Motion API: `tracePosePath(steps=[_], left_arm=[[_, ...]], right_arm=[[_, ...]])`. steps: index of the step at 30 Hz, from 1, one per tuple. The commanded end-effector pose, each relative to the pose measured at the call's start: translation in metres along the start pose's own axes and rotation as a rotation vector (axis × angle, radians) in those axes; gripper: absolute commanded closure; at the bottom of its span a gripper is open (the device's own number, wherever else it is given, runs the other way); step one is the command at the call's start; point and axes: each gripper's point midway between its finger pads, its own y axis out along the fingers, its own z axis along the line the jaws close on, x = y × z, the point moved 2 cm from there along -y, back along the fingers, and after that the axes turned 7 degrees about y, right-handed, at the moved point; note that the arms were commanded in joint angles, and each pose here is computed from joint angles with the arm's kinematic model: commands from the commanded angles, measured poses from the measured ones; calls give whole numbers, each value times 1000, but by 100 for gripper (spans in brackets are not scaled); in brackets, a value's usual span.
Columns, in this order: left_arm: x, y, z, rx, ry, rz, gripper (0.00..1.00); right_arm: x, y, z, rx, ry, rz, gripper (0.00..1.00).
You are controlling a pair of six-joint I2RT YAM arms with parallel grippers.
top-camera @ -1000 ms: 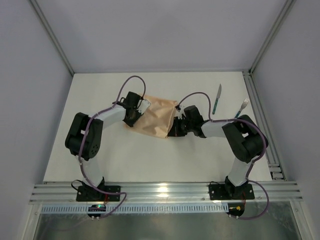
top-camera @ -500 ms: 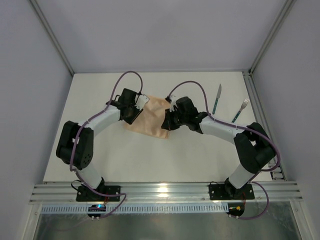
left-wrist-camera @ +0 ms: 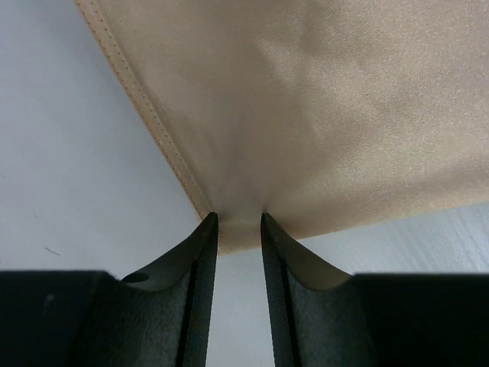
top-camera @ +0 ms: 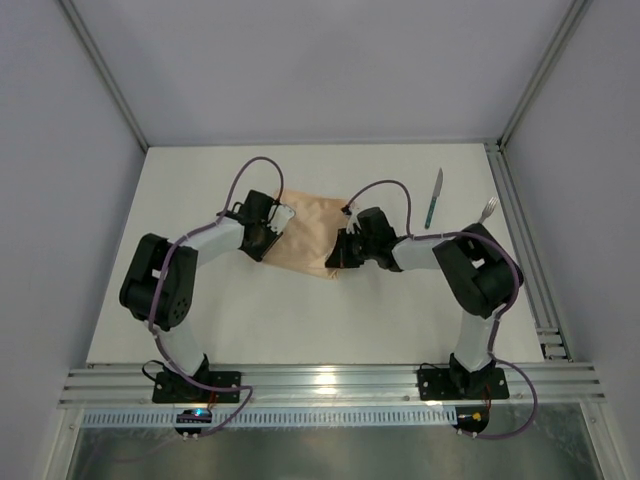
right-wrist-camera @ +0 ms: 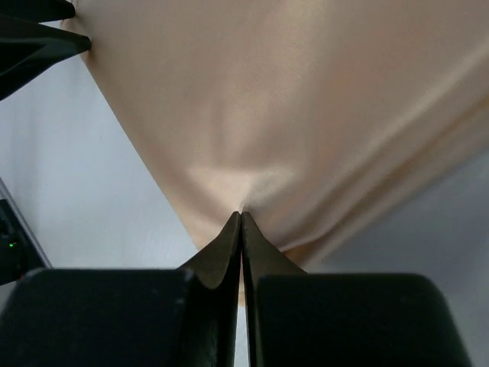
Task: Fold the napkin into a case and place the utensils inside
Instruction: Smooth out the square-folded napkin at the center of the board.
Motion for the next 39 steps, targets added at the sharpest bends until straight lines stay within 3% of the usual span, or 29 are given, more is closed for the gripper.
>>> tracePosePath(steps=[1, 7, 15, 26, 33, 39], left_arm=[[-16, 9, -3, 6, -5, 32, 69], [-16, 7, -9, -30, 10, 14, 69], [-9, -4, -12, -53, 14, -33, 68], [-7, -6, -8, -36, 17, -36, 68], [-15, 0, -12, -44, 25, -11, 69], [-18, 2, -14, -52, 27, -5, 70]], right_arm=[[-9, -12, -24, -29, 92, -25, 96], [4, -38, -7, -28, 38, -60, 96], [98, -47, 52, 71, -55, -217, 96], [145, 9, -35, 7, 243, -237, 96], [151, 7, -74, -54, 403, -257, 96], [170, -4, -85, -72, 416, -311, 96]])
